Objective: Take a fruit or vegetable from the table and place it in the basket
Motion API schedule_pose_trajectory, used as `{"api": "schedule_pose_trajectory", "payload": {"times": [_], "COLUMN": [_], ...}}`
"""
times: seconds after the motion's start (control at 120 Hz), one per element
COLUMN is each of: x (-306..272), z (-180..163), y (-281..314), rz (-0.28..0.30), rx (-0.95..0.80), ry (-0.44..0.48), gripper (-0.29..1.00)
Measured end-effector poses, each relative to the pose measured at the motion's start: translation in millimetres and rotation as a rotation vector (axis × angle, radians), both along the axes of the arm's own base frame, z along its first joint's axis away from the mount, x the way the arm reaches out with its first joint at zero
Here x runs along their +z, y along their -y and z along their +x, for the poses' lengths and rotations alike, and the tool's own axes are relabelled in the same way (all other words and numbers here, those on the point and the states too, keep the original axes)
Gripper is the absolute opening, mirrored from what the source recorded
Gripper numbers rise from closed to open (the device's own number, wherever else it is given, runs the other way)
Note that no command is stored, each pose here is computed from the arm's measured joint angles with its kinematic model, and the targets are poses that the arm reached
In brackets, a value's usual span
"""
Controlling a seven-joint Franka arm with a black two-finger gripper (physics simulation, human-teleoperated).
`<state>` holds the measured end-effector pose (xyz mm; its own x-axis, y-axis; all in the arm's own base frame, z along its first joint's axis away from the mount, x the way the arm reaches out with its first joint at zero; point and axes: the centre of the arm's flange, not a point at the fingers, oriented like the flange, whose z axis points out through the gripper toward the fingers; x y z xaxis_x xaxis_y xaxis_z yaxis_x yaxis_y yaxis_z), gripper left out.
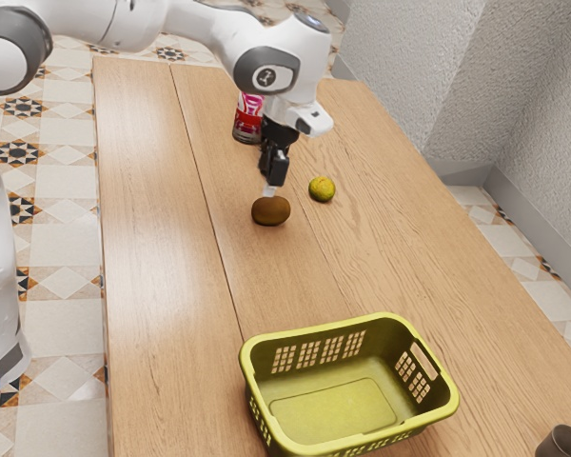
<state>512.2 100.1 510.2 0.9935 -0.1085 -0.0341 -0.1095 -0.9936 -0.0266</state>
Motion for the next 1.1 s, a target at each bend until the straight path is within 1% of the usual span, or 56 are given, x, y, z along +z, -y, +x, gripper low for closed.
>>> {"api": "schedule_pose_trajectory", "payload": {"times": [0.158,0.317,0.417,0.617,0.917,1.1], "x": [-18,-24,-28,-46,-75,-85], "z": [-7,1,5,9,12,11], "y": [-18,-8,-9,-29,-22,-21], "rz": [0.001,0.007,-0.001,-0.029,-0.069,-0.078], "rx": [0.03,0.003,0.006,0.052,0.055,0.061], "ry": [0.01,0.045,0.061,0.057,0.057,0.08], "gripper": [0.7,0.7,0.7,0.7,0.7,0.7]}}
